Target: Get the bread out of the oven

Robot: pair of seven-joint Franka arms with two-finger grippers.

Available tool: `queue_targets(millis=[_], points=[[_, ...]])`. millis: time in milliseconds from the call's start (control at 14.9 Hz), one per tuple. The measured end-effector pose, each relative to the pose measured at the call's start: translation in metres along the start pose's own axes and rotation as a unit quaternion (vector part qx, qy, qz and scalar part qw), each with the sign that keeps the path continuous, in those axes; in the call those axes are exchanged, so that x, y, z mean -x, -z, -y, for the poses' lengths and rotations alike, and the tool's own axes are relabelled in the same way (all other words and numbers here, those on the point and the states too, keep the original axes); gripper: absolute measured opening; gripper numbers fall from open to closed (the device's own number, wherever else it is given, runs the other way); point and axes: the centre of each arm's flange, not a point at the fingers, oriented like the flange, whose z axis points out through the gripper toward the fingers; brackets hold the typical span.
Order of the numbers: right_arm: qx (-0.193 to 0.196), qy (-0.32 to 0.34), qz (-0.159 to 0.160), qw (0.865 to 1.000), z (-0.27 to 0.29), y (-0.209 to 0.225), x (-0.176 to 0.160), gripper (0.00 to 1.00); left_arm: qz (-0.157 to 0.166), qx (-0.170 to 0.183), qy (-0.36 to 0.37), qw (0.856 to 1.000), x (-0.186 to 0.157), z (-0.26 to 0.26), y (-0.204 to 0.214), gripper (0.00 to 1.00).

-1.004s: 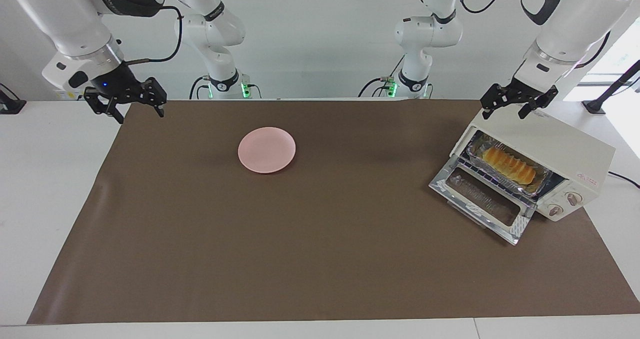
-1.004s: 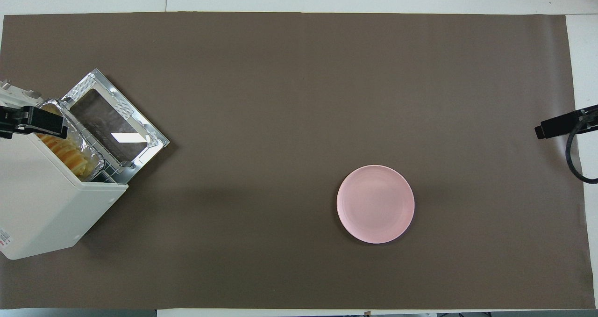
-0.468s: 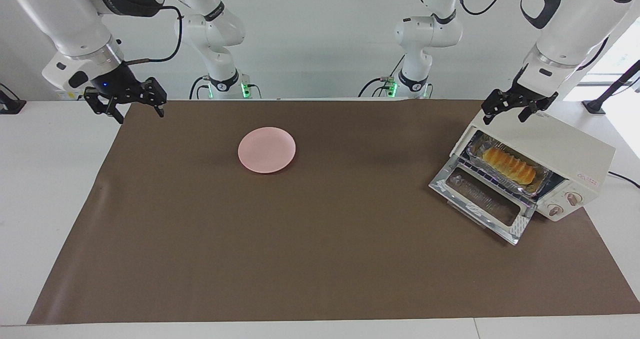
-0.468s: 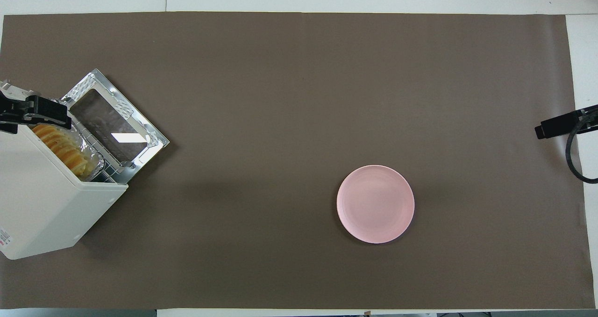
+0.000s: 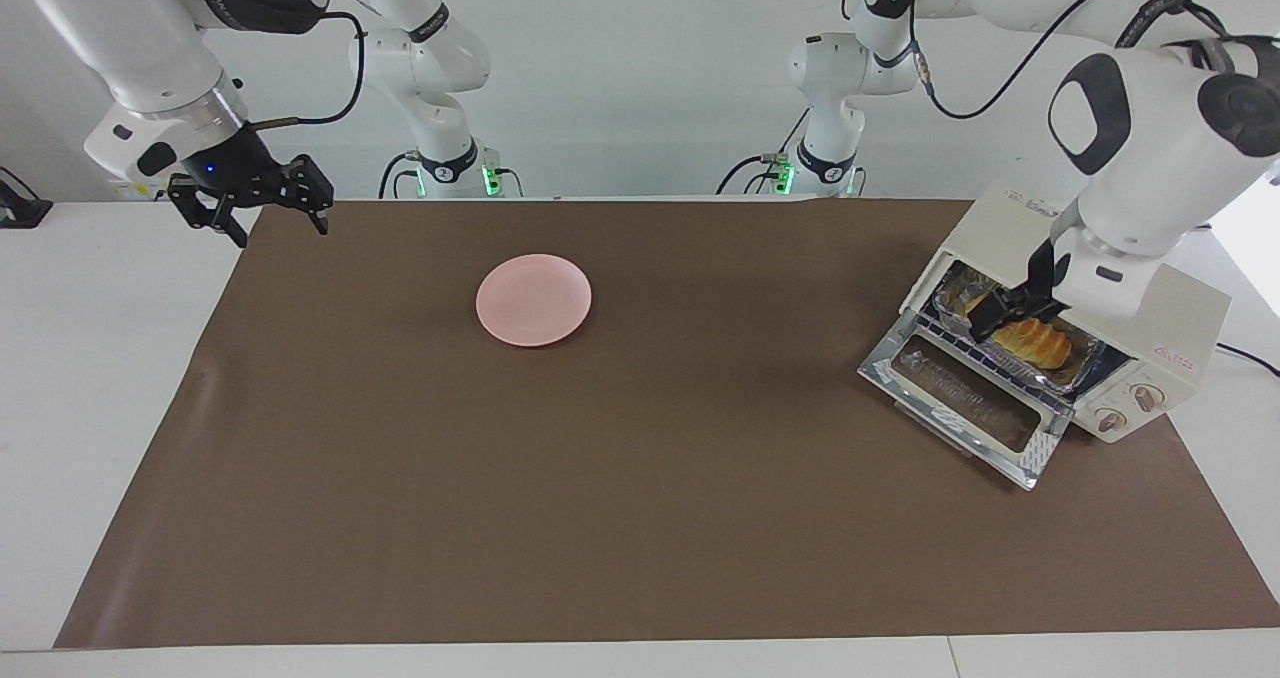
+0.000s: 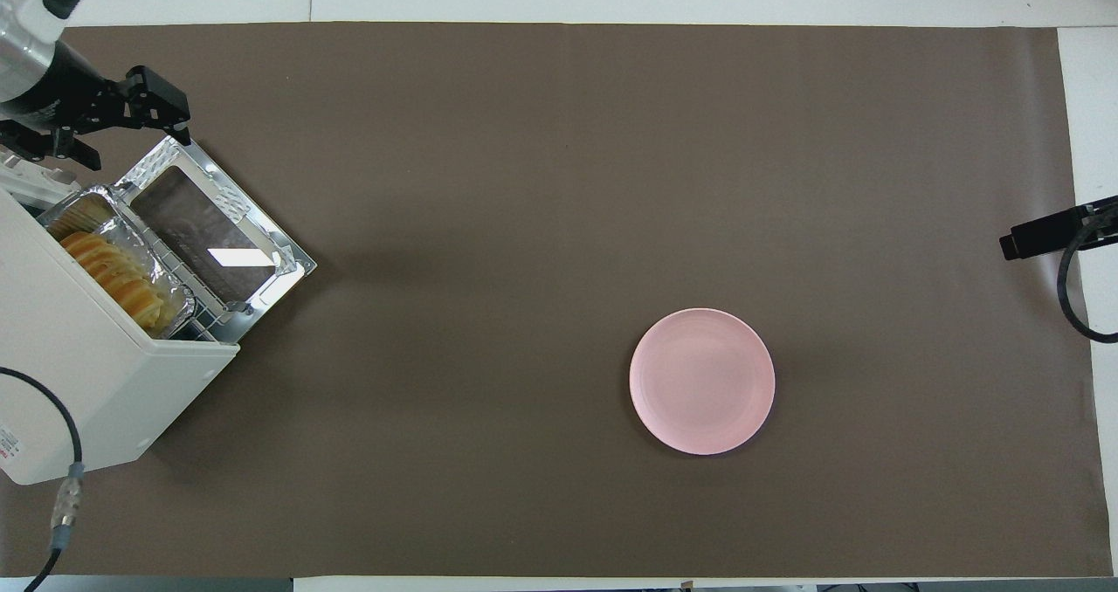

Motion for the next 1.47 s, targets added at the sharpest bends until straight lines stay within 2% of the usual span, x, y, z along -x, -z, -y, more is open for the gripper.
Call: queue_targets(millis=[201, 401, 602, 803, 1138, 1472], points=[[-0.001, -0.004, 0.002, 1.000, -0.004, 0.000, 0.001, 1.00, 0.004, -0.028, 0.053, 0.998, -0.014, -0.009, -0.027, 1.00], [-0.001, -0.008, 0.002, 1.000, -0.008, 0.000, 0.003, 1.00, -0.015, -0.047, 0.123, 0.991, -0.020, -0.009, -0.051, 1.00], [-0.001, -0.008, 0.002, 1.000, -0.008, 0.000, 0.003, 1.00, -0.029, -0.071, 0.143, 0.987, -0.014, 0.001, -0.086, 1.00], [-0.002, -0.006, 0.006, 1.000, -0.006, -0.002, 0.003, 1.00, -0.024, -0.096, 0.147, 0.984, 0.003, 0.022, -0.110, 1.00], [-0.003, 0.006, 0.013, 1.000, 0.007, -0.008, 0.000, 1.00, -0.017, -0.101, 0.146, 0.984, 0.022, 0.033, -0.123, 1.00], [0.000, 0.016, 0.012, 1.000, 0.054, -0.020, -0.012, 1.00, -0.024, -0.090, 0.134, 0.987, 0.042, 0.037, -0.159, 1.00]])
